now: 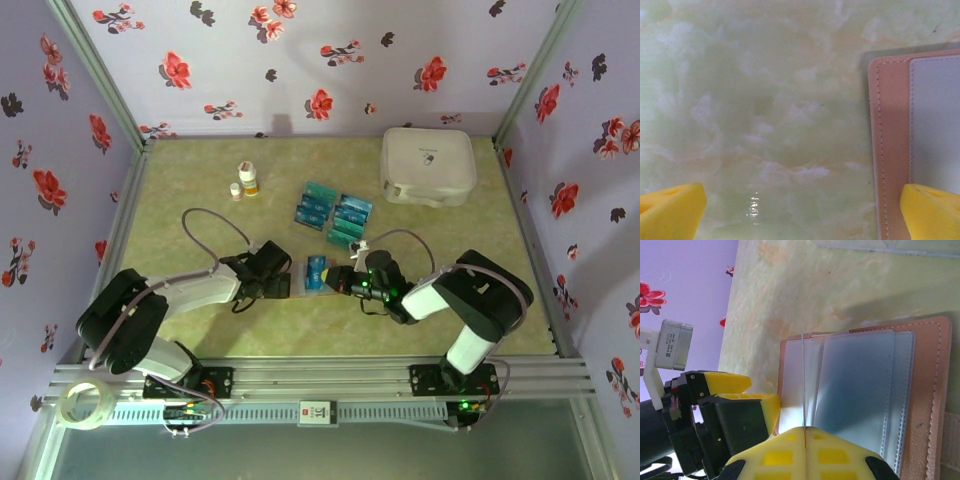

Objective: Put the credit cards into the card holder

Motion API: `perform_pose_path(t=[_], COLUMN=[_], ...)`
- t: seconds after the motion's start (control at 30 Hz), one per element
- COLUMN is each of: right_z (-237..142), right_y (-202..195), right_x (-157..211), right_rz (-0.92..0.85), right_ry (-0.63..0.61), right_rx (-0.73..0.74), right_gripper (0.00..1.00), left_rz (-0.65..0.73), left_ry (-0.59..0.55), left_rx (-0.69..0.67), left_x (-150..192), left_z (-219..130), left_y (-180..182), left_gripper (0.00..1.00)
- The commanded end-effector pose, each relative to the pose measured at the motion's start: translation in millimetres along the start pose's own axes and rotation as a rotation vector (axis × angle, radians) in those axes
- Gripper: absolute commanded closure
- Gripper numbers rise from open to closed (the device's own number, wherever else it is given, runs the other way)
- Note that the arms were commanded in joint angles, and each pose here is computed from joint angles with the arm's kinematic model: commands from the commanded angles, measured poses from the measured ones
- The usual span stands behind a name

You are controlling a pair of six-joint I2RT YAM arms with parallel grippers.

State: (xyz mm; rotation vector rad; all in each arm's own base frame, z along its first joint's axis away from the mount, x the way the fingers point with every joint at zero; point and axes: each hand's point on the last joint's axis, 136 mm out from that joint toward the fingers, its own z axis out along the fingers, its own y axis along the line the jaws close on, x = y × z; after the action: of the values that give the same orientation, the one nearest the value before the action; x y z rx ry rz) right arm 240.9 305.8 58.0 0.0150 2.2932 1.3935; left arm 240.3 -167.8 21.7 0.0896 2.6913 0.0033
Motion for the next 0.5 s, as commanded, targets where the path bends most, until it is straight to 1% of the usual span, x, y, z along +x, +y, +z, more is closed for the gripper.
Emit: perform_pose_path(t=[0.0, 0.47], right_z=[5, 9], right_y=[17, 6], right_x=[-12, -6], right_rz=[0.003, 0.009], right_ry=[-0.027, -0.017], right_rx=[-0.084, -0.067], right_gripper=[1.00, 1.00], left_rz=[-0.012, -0.011], left_ry=[0.007, 0.007], left_rx=[-0.035, -0.037], left_x=[5, 5], left_z=[4, 5], left_y=[9, 10], left_gripper=[0.00, 0.00])
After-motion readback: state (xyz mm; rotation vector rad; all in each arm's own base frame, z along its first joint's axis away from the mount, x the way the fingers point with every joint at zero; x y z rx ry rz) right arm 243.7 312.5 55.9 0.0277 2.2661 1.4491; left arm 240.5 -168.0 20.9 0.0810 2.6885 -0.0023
